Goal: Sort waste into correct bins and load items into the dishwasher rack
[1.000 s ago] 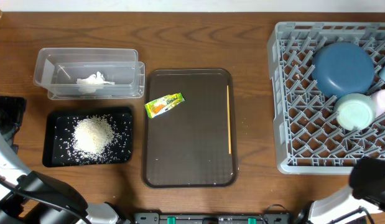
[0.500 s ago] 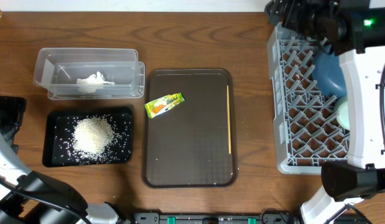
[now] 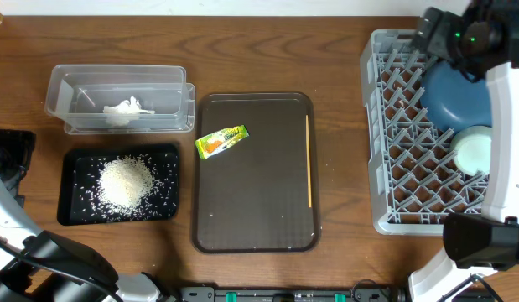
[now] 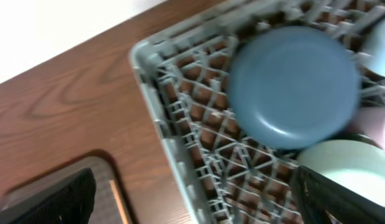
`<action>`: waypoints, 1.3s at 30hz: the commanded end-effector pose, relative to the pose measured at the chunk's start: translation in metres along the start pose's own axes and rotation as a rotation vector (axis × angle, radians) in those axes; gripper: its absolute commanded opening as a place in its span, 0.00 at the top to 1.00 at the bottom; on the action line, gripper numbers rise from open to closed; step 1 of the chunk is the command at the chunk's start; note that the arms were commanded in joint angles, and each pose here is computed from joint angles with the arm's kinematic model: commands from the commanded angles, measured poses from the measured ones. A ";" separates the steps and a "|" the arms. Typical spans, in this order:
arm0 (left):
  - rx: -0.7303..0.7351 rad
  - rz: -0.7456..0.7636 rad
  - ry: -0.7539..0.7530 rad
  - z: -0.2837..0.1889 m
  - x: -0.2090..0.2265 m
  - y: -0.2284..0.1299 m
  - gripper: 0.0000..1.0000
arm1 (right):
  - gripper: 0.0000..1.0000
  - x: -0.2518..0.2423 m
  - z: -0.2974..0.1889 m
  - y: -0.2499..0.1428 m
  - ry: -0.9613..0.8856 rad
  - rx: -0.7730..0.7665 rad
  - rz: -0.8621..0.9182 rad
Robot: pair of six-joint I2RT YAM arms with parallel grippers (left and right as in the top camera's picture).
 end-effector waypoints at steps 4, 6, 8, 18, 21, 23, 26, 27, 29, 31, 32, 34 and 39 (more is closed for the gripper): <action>-0.030 -0.016 -0.010 -0.011 0.001 0.002 0.04 | 0.01 -0.003 0.003 0.001 -0.033 -0.003 0.006; -0.030 -0.016 -0.010 -0.011 0.001 0.002 0.04 | 0.01 -0.003 0.003 0.001 -0.033 -0.003 0.006; -0.021 -0.039 -0.028 -0.011 -0.001 0.002 0.04 | 0.01 -0.003 0.003 0.001 -0.033 -0.003 0.006; 0.437 -0.107 -0.295 -0.021 -0.012 -0.041 0.02 | 0.01 -0.003 0.003 0.001 -0.033 -0.003 0.006; 0.534 0.092 -0.525 -0.031 -0.025 -0.052 0.02 | 0.01 -0.003 0.003 0.001 -0.033 -0.003 0.006; 0.606 0.264 -0.712 -0.042 -0.035 -0.067 0.02 | 0.01 -0.003 0.003 0.001 -0.033 -0.003 0.006; 0.698 0.478 -0.780 -0.051 -0.045 -0.099 0.02 | 0.01 -0.003 0.003 0.001 -0.033 -0.003 0.006; 0.713 0.554 -0.772 -0.052 -0.048 -0.109 0.02 | 0.01 -0.003 0.003 0.001 -0.033 -0.003 0.006; 0.735 0.689 -0.695 -0.051 -0.057 -0.132 0.02 | 0.01 -0.003 0.003 0.001 -0.033 -0.003 0.006; 0.719 0.832 -0.647 -0.049 -0.071 -0.155 0.02 | 0.01 -0.003 0.003 0.001 -0.033 -0.003 0.006; 0.705 0.894 -0.649 -0.048 -0.078 -0.164 0.02 | 0.01 -0.003 0.003 0.001 -0.033 -0.003 0.006; 0.679 1.013 -0.682 -0.050 -0.095 -0.187 0.02 | 0.01 -0.003 0.003 0.001 -0.033 -0.003 0.006; 0.682 1.183 -0.744 -0.059 -0.119 -0.238 0.02 | 0.01 -0.003 0.003 0.001 -0.033 -0.003 0.006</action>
Point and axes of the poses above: each gripper's point midway between its finger pads, its own z axis out along the fingers, its own x axis along the line the jaws close on, y = z × x, the point moved 10 cm from there along -z, back along the fingers, and after that the axes turned 4 degrees about z, right-handed, at the moved point
